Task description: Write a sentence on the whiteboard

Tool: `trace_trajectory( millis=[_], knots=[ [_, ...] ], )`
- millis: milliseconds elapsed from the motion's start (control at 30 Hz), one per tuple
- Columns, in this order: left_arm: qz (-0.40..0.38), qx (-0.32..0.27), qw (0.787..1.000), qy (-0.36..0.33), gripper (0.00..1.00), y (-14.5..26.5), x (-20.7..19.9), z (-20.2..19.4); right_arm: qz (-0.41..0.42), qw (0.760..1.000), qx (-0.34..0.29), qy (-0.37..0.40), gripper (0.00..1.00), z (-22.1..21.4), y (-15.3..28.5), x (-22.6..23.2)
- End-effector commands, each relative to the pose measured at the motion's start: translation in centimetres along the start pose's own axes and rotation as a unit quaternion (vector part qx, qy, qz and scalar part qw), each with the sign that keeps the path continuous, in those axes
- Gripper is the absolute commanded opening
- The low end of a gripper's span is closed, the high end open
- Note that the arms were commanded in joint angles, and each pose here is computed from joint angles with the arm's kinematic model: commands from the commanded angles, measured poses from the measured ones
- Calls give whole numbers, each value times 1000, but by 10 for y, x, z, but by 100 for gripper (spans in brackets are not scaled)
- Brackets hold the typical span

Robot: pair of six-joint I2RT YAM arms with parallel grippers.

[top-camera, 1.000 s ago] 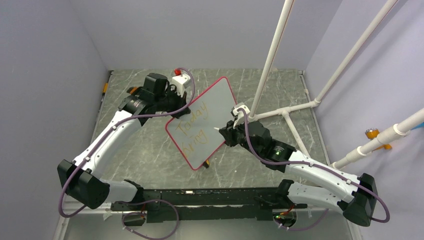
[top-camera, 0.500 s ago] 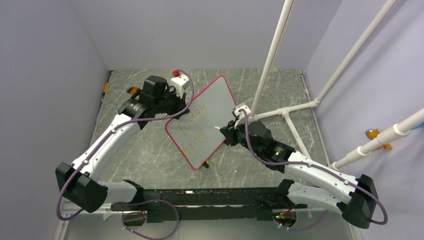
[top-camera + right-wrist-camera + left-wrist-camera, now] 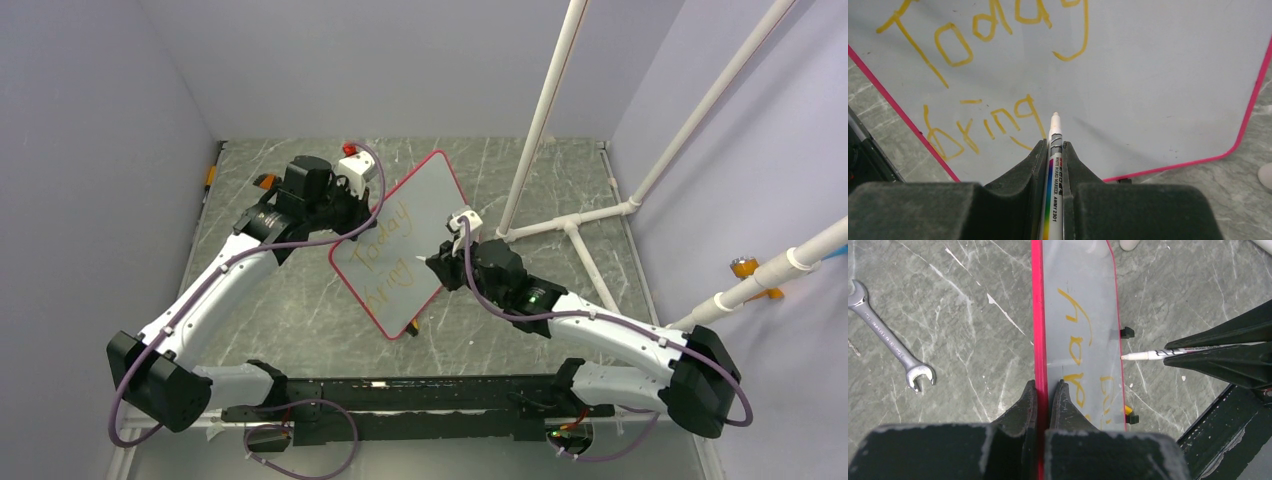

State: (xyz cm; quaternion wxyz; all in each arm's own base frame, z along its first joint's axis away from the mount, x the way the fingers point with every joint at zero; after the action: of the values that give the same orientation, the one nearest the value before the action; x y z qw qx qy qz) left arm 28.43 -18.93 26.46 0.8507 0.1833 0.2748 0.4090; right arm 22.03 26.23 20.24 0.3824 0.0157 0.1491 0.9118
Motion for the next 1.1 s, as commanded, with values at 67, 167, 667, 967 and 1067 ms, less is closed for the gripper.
trace_trajectory(
  millis=[67,167,667,967,1067],
  knots=[
    [117,70,990,-44,0,0,46,-37,4,998,-58,-9,0,33,-10,0],
    [120,69,990,-43,0,0,47,-36,2,998,-57,-8,0,35,-14,0],
    [116,69,990,-41,0,0,48,-36,-9,999,-40,-3,0,32,-31,-2],
    [113,70,990,-39,0,0,47,-36,17,999,-32,-2,0,28,-38,6],
    [114,68,990,-40,0,1,47,-35,28,999,-27,-3,0,24,-39,10]
  ],
)
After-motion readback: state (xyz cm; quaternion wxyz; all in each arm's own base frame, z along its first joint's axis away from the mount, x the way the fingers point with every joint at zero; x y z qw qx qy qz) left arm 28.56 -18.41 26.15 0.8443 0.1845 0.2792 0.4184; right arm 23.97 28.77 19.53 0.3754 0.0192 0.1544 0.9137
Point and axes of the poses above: each gripper's point midway between its finger pads, its own y axis back along the fingers, its own x axis along the line the jaws close on, z = x × y, the point moved 3 cm from there along y, back along the fingers, and after that the axes turned 15 degrees about y, right-handed, at the moved point
